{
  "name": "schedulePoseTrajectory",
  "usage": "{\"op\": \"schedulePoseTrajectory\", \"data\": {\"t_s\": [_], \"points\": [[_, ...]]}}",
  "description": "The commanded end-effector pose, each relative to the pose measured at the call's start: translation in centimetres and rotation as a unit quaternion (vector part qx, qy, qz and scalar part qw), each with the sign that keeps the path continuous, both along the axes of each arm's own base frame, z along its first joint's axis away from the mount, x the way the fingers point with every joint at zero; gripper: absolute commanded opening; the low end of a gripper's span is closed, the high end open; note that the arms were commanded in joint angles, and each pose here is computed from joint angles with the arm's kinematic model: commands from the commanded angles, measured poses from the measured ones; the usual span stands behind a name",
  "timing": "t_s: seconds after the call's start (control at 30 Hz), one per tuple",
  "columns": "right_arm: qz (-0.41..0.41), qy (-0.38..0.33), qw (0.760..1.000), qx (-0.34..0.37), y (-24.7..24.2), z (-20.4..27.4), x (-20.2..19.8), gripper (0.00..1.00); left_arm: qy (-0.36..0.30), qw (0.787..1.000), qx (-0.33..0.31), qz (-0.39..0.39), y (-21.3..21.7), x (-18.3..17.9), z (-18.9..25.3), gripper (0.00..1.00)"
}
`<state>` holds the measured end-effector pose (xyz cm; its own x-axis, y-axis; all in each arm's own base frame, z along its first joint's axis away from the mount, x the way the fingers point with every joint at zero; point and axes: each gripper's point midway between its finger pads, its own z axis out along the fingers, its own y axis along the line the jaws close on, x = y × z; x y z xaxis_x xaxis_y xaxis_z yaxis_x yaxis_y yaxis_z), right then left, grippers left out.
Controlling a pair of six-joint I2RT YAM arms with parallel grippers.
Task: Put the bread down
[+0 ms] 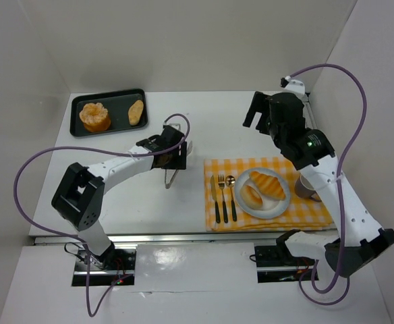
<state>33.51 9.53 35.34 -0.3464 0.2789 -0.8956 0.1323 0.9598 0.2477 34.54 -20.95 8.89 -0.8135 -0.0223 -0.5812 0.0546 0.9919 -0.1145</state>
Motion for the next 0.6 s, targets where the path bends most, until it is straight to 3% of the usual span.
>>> {"op": "schedulePoseTrajectory", "data": {"t_s": [0.0, 0.03, 0.17, 0.37, 0.57], "points": [[0.012, 0.015, 1.0, -0.006, 0.6, -1.8, 0.8, 0.99, -0.025, 0.999, -0.022, 0.009, -0.7, 1.5, 1.3, 0.88], [0.012, 0.023, 1.0, -0.009, 0.8, -2.6, 1.1, 0.99, -0.009, 1.0, -0.016, 0.006, -0.6, 1.0, 0.6, 0.92], [0.029, 0.05, 0.998, -0.012, 1.8, -4.7, 1.8, 0.99, -0.003, 1.0, -0.011, -0.003, -0.3, 0.9, 0.9, 0.92], [0.022, 0.094, 0.995, -0.029, 2.2, -7.7, 2.9, 0.99, -0.031, 0.999, -0.021, -0.001, 0.8, 2.0, 5.6, 0.93], [0.002, 0.158, 0.986, -0.058, 2.0, -11.5, 3.6, 0.99, -0.093, 0.993, -0.077, 0.002, 2.4, 1.6, 12.9, 0.93]]}}
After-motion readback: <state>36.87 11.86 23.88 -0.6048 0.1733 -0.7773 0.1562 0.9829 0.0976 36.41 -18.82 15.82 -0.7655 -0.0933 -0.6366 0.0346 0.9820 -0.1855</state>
